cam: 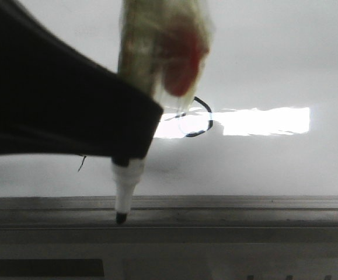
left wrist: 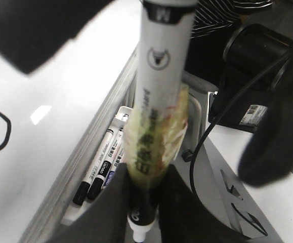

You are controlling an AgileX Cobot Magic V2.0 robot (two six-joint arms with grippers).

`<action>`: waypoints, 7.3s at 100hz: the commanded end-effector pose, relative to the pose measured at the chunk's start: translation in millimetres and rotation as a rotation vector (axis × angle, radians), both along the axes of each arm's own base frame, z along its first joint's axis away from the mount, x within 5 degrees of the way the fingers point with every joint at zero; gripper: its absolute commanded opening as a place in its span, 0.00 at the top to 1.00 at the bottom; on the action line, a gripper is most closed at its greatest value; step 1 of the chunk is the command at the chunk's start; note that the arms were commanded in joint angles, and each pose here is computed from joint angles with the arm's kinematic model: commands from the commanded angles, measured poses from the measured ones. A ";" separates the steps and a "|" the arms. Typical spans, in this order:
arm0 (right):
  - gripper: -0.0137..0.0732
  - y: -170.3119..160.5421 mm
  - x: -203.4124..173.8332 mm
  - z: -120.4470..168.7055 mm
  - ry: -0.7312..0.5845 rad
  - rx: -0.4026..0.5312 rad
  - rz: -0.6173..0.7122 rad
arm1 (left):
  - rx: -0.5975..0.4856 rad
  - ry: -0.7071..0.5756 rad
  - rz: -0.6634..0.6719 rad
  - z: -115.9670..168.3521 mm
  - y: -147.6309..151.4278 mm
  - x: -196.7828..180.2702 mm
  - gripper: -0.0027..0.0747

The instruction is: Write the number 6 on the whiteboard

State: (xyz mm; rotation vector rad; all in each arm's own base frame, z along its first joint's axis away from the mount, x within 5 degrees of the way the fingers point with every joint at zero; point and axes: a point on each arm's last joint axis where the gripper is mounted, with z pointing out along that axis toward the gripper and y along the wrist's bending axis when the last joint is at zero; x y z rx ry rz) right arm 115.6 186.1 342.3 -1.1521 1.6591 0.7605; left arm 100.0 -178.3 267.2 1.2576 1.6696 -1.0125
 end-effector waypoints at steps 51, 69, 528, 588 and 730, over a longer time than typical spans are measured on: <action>0.78 -63.3 -26.6 70.8 -0.252 0.330 -0.169 | -0.083 0.341 0.610 -8.0 19.0 33.5 0.99; 0.91 -66.7 -29.6 72.5 -0.260 0.340 -0.169 | -0.082 0.313 0.717 -4.4 24.1 42.1 0.99; 0.92 -166.1 -108.3 -27.7 -0.514 0.330 -0.385 | -0.227 -0.344 1.213 -59.4 167.0 -45.2 0.99; 0.92 -166.1 -108.3 -27.7 -0.512 0.332 -0.385 | -0.126 -0.199 1.228 -83.2 167.5 -47.2 0.99; 0.92 -190.2 -62.7 -164.8 -0.187 -0.020 -1.191 | -0.126 -0.199 1.228 -83.2 167.5 -47.2 0.99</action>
